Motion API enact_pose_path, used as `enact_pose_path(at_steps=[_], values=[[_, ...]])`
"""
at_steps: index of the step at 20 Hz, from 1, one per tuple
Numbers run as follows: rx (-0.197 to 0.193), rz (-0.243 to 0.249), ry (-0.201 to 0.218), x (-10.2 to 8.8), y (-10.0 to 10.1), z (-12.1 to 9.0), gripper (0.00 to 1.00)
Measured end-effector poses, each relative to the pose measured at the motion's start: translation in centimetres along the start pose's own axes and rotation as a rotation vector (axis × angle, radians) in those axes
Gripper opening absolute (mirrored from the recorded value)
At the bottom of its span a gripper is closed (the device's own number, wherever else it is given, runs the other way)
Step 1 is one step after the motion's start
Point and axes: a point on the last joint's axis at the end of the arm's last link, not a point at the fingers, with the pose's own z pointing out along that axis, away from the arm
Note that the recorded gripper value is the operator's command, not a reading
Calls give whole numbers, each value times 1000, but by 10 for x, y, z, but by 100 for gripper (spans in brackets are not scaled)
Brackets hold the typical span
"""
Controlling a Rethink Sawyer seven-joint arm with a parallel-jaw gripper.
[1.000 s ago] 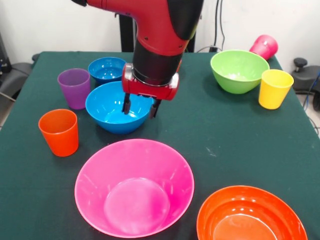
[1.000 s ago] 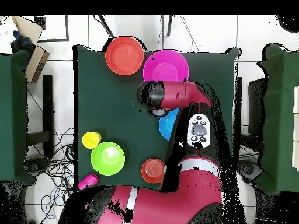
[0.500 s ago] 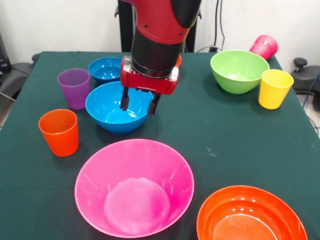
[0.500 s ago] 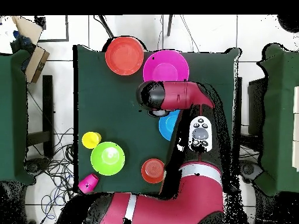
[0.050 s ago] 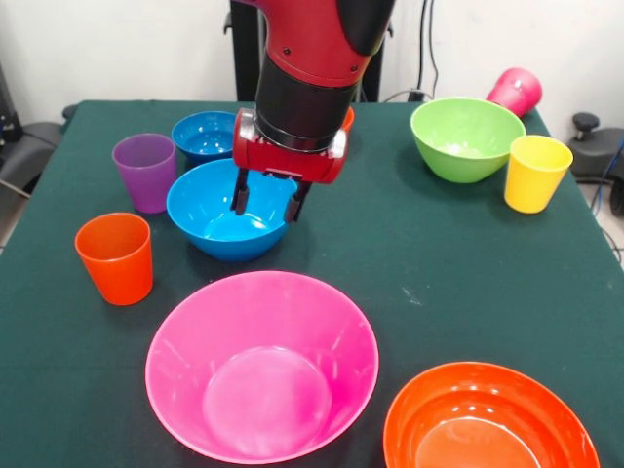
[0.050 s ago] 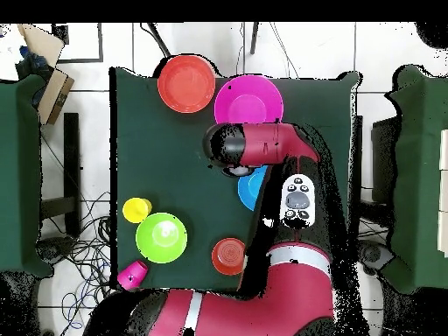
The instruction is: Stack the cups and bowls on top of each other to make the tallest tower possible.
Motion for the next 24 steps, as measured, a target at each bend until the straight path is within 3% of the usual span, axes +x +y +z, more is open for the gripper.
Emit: enact_pose_path(at_steps=[24], values=[[18, -18, 11, 7, 2, 3, 100]])
